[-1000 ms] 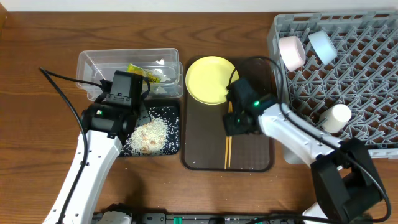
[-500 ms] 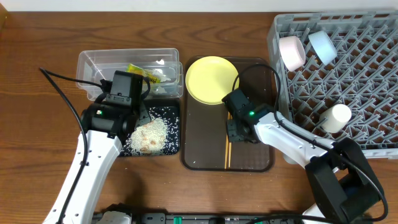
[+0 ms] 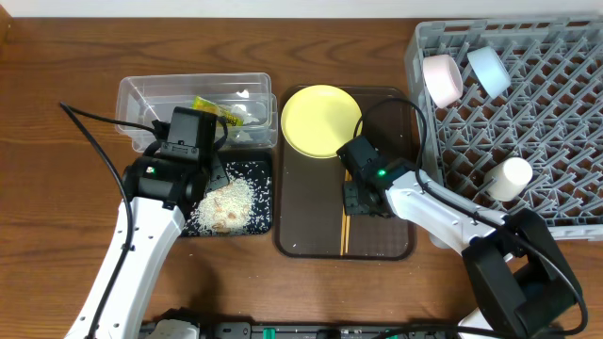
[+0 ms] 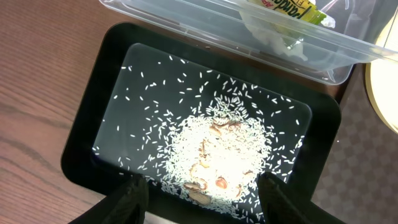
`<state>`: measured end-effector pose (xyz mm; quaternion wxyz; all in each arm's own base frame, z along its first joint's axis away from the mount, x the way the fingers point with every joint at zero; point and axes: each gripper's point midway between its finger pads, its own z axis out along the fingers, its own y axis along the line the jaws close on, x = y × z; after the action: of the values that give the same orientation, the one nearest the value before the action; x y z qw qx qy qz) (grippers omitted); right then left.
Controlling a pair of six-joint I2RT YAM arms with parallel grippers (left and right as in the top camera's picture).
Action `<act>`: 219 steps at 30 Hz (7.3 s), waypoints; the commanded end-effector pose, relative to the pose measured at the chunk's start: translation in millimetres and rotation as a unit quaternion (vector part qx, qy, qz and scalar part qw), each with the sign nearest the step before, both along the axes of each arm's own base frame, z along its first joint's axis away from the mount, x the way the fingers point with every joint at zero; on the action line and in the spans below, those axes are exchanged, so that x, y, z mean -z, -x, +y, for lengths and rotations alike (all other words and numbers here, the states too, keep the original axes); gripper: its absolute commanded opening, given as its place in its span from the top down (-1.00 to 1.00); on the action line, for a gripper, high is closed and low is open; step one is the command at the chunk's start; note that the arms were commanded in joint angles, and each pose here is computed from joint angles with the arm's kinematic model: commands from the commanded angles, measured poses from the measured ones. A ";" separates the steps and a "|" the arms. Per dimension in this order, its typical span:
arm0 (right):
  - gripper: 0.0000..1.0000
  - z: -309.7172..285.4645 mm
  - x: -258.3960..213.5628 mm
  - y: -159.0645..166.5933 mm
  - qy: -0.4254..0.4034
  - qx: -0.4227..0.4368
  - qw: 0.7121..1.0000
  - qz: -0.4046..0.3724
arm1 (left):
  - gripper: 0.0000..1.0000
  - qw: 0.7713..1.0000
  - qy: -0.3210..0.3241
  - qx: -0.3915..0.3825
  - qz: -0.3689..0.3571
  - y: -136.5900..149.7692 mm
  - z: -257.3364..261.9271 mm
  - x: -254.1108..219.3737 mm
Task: Sort waste into correct bins and load items into the dishwasher rack
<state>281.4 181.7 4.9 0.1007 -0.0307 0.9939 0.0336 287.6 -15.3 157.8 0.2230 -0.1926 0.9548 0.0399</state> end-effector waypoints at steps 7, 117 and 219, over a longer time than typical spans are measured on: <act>-0.15 -0.5 11.1 16.3 -0.006 0.009 1.000 0.025 | -0.20 1.000 0.003 -0.010 -0.002 -1.7 1.4 -1.4; 0.98 -75.0 -131.2 -75.8 0.014 -0.006 0.995 -0.100 | -0.20 1.000 0.004 -0.010 -0.009 -4.8 0.8 -2.6; 0.98 -283.3 -245.3 -104.8 0.377 0.108 0.890 -0.231 | -0.20 1.000 0.003 -0.010 -0.002 -1.8 1.4 -1.1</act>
<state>386.0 -104.7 262.0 0.3119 0.0148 0.8707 -0.3799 287.8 -15.3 157.8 0.2231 -0.1928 0.9547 0.0398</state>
